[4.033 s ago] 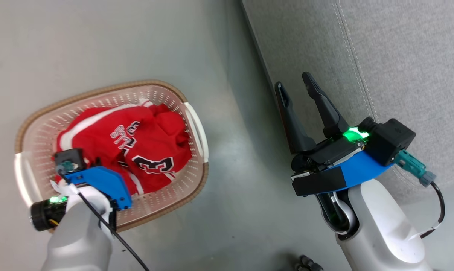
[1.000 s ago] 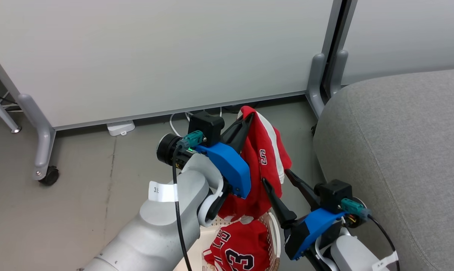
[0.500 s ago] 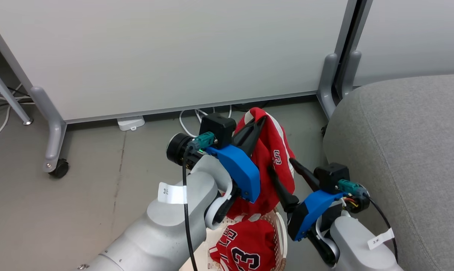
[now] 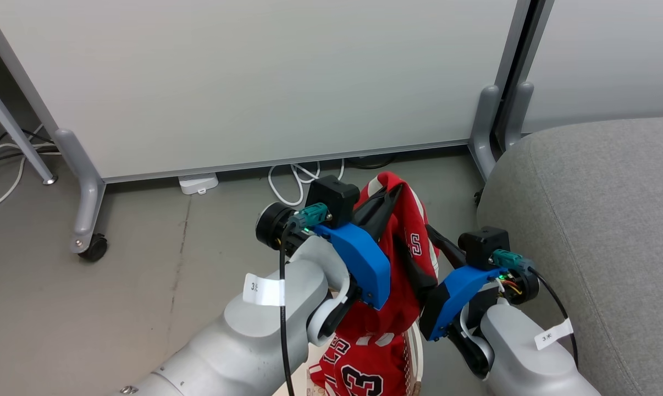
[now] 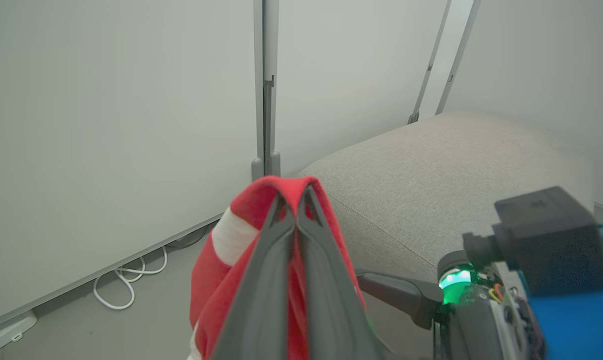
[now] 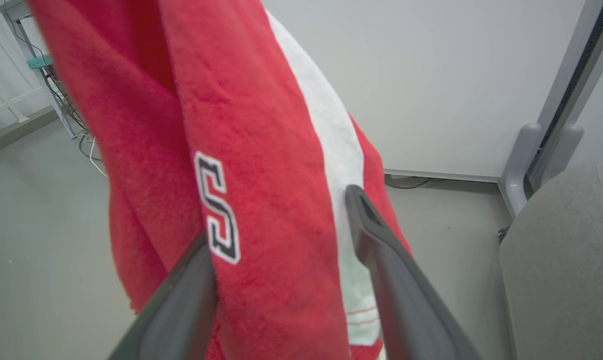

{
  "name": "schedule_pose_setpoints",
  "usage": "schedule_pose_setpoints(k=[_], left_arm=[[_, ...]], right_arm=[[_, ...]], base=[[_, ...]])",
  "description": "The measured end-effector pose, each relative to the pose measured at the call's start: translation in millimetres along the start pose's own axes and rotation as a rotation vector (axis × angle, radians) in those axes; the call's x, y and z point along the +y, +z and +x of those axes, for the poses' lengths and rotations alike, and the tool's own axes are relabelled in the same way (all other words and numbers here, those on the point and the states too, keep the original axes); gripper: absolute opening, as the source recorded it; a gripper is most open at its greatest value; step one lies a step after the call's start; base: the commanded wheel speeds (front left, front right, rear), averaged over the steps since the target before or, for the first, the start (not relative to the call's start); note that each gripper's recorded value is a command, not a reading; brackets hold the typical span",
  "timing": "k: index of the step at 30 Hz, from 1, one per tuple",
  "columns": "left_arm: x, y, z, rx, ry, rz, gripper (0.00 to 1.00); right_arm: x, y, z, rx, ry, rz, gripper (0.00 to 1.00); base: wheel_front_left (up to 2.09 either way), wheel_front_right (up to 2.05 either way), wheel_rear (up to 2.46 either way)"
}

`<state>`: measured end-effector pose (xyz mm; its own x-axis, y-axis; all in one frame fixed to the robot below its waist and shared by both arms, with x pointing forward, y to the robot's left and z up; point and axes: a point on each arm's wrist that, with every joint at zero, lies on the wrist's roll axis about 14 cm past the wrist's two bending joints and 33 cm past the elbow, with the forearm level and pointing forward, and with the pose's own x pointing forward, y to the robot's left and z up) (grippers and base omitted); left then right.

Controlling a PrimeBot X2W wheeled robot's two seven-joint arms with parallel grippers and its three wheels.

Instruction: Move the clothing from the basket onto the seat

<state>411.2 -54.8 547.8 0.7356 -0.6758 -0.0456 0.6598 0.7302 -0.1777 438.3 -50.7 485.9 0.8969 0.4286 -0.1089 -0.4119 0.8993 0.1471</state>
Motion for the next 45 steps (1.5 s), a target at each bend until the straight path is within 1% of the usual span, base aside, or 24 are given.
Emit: schedule_pose_setpoints(k=[1,2,25,26,27,28,29,45], left_arm=[[-0.4,0.0,-0.1,0.001,-0.001,-0.001,0.00],[-0.8,0.4,0.0,0.001,-0.001,-0.001,0.00],[1.0,-4.3,6.3,0.013,0.003,0.006,0.00],[1.0,-4.7,6.3,0.015,0.002,0.008,0.03],[0.7,-4.8,6.3,0.014,0.002,0.008,0.21],[0.4,-5.1,6.2,0.015,0.001,0.008,0.47],[0.3,-5.1,6.3,0.014,0.001,0.009,1.00],[1.9,-2.5,7.4,0.002,0.012,0.014,1.00]], right_arm=[[0.2,-0.4,0.2,0.003,0.000,0.004,0.23],[0.2,-0.4,0.5,0.004,0.000,0.009,0.00],[-1.4,1.0,-1.8,-0.003,-0.007,0.048,0.00],[-1.6,1.3,-2.1,-0.004,-0.007,0.049,0.00],[-1.8,1.8,-2.3,-0.005,-0.008,0.049,0.00],[-2.0,2.1,-2.5,-0.006,-0.009,0.050,0.00],[-2.3,2.4,-2.6,-0.007,-0.010,0.052,0.00],[-6.6,7.5,-5.7,-0.024,-0.025,0.059,0.00]], base=[[0.00,0.00,0.00],[0.00,0.00,0.00],[0.00,0.00,0.00],[0.00,0.00,0.00],[0.00,0.00,0.00],[0.00,0.00,0.00],[0.00,0.00,0.00],[0.00,0.00,0.00]])
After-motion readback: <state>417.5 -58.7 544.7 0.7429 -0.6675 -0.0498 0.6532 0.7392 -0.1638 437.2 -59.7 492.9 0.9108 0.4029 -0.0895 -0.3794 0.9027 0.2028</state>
